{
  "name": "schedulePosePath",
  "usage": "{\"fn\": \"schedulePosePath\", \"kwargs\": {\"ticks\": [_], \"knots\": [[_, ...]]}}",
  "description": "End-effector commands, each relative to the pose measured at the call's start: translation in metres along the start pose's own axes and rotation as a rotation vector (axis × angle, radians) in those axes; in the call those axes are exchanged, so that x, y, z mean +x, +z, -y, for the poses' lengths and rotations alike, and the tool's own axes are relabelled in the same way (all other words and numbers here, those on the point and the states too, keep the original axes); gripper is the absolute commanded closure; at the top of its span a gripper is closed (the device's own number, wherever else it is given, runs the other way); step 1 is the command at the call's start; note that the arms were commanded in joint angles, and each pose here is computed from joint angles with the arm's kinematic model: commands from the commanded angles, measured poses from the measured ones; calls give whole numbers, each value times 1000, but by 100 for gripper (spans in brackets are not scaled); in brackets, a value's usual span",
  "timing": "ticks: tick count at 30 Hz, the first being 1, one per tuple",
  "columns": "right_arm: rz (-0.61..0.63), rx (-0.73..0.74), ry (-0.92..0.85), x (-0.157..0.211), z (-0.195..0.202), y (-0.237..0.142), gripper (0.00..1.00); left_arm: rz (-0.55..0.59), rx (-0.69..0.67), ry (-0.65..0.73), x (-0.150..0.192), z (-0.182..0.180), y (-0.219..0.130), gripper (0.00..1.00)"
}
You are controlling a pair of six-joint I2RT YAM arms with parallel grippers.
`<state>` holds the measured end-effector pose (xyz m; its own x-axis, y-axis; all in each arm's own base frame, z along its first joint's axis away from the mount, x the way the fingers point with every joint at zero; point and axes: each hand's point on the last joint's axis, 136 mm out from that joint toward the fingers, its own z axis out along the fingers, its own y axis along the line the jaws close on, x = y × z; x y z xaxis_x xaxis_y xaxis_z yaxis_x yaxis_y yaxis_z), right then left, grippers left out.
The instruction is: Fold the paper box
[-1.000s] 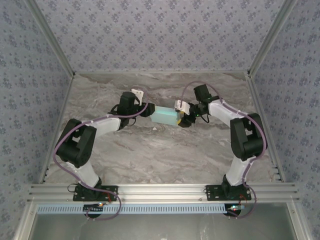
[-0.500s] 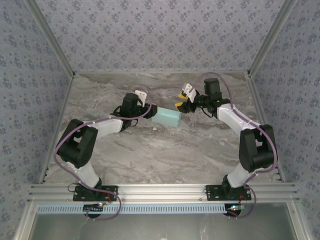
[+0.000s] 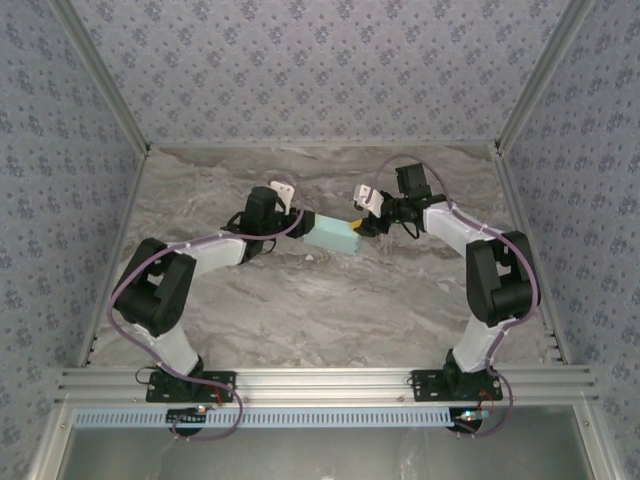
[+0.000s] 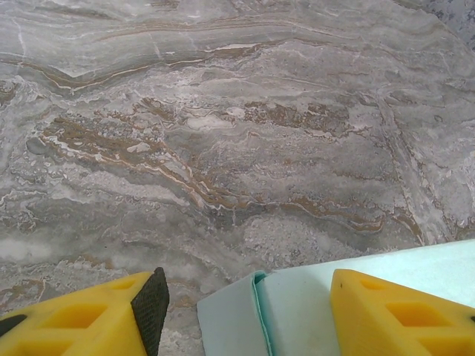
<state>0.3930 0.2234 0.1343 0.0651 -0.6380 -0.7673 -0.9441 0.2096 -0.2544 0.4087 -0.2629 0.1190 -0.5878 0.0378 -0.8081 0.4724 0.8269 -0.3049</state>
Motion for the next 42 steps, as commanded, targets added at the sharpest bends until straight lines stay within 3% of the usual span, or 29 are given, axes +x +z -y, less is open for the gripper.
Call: {"fn": "schedulePosePath", "kwargs": {"ticks": [1, 8, 14, 17, 21, 24, 28, 32, 36, 42], "knots": [[-23, -12, -99, -16, -12, -15, 44, -245, -100, -6, 76, -28, 5, 39], [-6, -25, -114, -25, -16, 2, 43, -249, -87, -17, 78, -27, 8, 39], [-265, -93, -104, 39, -21, 12, 44, -256, -76, -23, 78, -25, 6, 39], [-143, -70, -38, 9, -13, -4, 44, -278, -80, 7, 80, -25, 5, 39], [86, -71, -2, -67, -3, -29, 42, -282, -75, 5, 81, -23, 4, 39], [165, -16, -4, -92, 14, -37, 41, -282, -72, -9, 83, -23, 5, 39], [54, -43, -14, -56, 21, -16, 40, -289, -74, -16, 87, -25, 5, 39], [-98, -136, -27, -6, -3, 7, 41, -290, -73, -24, 89, -25, 5, 39], [-177, -191, 79, 30, -15, 15, 41, -279, -54, -44, 84, -22, 7, 39], [-192, -167, 103, 36, -8, 8, 41, -239, 19, -76, 65, -13, 7, 39]]}}
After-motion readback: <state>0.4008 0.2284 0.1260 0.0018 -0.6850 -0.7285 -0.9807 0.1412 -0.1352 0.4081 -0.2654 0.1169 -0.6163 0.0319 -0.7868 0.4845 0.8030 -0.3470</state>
